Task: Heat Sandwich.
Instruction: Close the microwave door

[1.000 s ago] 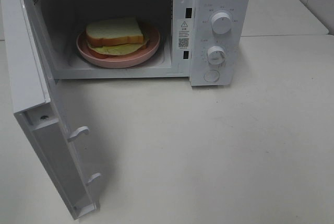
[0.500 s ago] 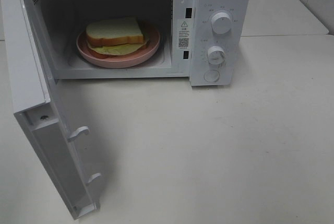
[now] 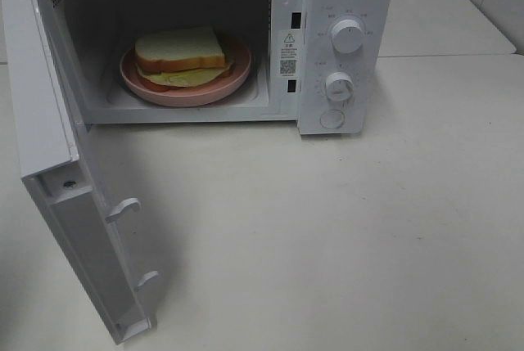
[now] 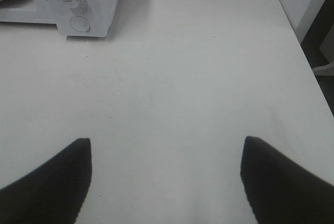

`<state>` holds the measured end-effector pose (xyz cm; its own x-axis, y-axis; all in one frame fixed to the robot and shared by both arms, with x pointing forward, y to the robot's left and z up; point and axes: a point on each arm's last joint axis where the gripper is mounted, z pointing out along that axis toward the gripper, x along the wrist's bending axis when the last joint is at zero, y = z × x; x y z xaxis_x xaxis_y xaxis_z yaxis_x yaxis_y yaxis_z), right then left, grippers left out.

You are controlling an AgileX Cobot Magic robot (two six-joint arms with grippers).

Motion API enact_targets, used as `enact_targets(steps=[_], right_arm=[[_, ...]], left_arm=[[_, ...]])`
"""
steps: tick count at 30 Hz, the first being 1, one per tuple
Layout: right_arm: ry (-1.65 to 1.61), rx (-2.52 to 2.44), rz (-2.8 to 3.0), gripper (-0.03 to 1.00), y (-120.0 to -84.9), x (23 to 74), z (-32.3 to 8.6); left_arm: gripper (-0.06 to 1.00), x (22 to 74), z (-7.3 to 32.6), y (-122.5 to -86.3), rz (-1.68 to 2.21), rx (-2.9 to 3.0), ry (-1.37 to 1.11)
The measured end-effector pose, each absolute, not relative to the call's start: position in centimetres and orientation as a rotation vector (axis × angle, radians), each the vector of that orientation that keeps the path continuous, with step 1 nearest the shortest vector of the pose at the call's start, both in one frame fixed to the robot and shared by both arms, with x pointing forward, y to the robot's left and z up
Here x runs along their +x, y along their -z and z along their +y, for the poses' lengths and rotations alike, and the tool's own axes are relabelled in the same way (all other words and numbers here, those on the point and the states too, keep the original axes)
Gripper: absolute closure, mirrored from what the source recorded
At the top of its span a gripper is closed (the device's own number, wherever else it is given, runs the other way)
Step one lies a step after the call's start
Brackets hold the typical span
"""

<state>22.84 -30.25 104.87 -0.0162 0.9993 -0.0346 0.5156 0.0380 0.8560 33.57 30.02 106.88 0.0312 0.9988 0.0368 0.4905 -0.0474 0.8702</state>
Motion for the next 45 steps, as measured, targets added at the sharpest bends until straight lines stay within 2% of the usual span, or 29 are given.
enact_targets(steps=[4,28,35,45], right_arm=[[-0.878,1.562,1.618,0.21,-104.9,22.8,-30.2],[-0.877,1.563,1.620,0.21,-104.8,22.9,-30.2],[-0.877,1.563,1.620,0.21,-104.8,22.9,-30.2],[-0.877,1.563,1.620,0.21,-104.8,22.9,-30.2]], left_arm=[[0.94,36.0,30.0,-105.7,1.518,1.606,-0.954],[0.94,45.3,29.1,-98.1,1.251,1.480,-1.099],[0.94,46.6,27.8,-96.3,1.124,1.543,-0.988],[0.94,47.5,25.2,-96.1,0.948,1.591,-0.864]])
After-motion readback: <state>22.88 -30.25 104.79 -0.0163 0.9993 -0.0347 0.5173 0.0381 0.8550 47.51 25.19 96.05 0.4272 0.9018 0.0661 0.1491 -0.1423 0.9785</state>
